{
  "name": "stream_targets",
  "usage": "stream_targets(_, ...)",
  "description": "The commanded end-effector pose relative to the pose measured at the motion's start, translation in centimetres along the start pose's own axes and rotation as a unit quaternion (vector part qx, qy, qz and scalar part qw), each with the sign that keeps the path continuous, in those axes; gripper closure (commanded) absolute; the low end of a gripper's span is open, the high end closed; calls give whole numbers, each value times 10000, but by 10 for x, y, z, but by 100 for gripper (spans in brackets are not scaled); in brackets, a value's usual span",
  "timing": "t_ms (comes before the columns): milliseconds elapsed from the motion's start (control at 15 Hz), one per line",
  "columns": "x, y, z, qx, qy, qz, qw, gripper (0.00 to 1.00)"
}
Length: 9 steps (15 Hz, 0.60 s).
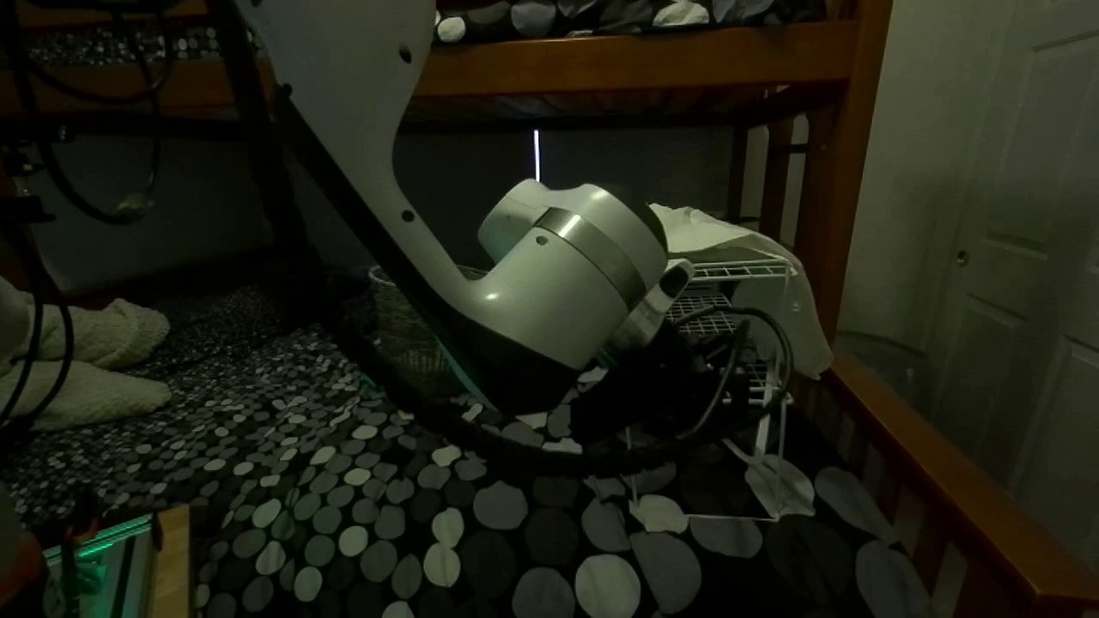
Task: Take the hanger from the second shelf to the top shelf
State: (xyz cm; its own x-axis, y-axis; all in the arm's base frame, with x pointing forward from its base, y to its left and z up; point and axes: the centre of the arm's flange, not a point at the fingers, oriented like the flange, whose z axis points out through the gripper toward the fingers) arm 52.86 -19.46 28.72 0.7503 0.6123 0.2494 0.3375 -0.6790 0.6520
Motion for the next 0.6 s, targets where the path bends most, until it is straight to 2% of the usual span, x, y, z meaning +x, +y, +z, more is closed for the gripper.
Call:
stream_targets(0,-26,30,-12,364,575,520,9963,99)
stream_targets(200,-46,49,-21,589,831,358,9942,99)
stream_targets(533,-123,59,-43,848,514,-168,9949,99)
